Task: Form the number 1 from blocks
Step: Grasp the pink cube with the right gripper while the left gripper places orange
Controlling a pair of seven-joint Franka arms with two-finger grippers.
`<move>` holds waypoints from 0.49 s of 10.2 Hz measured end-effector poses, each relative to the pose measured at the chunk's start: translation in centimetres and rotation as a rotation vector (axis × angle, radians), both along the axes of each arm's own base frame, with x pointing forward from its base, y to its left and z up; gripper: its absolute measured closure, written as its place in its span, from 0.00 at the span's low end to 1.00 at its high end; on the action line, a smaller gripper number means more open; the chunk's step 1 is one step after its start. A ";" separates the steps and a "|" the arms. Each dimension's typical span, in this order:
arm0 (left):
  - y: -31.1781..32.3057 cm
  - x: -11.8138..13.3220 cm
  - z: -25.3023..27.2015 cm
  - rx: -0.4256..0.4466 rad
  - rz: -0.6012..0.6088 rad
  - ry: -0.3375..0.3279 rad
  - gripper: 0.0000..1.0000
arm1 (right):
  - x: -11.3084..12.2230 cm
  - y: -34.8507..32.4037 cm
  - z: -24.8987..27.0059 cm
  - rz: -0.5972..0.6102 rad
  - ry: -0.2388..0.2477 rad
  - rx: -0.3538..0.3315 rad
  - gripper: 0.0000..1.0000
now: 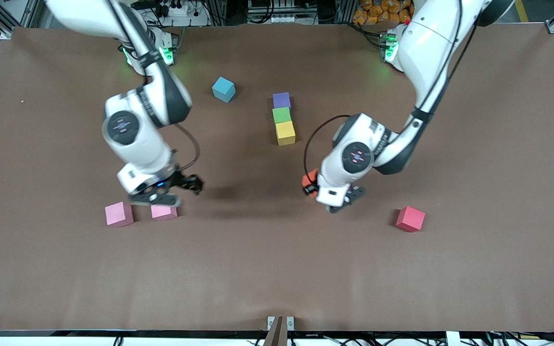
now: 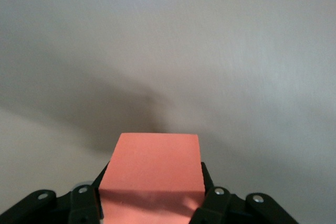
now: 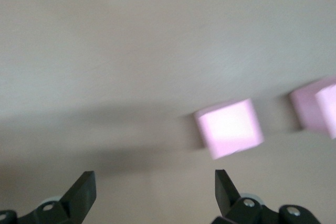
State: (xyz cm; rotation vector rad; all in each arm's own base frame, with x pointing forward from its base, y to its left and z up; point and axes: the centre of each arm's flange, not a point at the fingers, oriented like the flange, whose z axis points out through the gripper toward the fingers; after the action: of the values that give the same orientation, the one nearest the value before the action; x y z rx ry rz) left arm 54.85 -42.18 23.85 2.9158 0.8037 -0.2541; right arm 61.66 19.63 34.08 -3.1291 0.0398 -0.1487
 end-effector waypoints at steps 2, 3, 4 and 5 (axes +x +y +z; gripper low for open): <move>-4.6 -4.1 -0.8 0.014 -0.042 0.018 0.37 | 2.9 -3.3 -1.4 0.132 -0.003 -0.024 0.00; -6.2 -5.8 -1.4 0.020 -0.071 0.026 0.37 | 3.9 -3.4 -3.0 0.178 0.007 -0.034 0.00; -7.2 -7.0 -2.0 0.033 -0.103 0.026 0.37 | 4.4 -3.4 -4.5 0.220 0.021 -0.043 0.00; -7.6 -7.7 -2.6 0.052 -0.134 0.020 0.37 | 4.6 -3.6 -5.7 0.264 0.036 -0.050 0.00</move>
State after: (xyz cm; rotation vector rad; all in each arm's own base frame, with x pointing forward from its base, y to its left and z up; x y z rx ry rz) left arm 47.14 -49.79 21.23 3.0246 0.6277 -0.2779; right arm 66.26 16.00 28.36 -3.1460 -0.3802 -0.0922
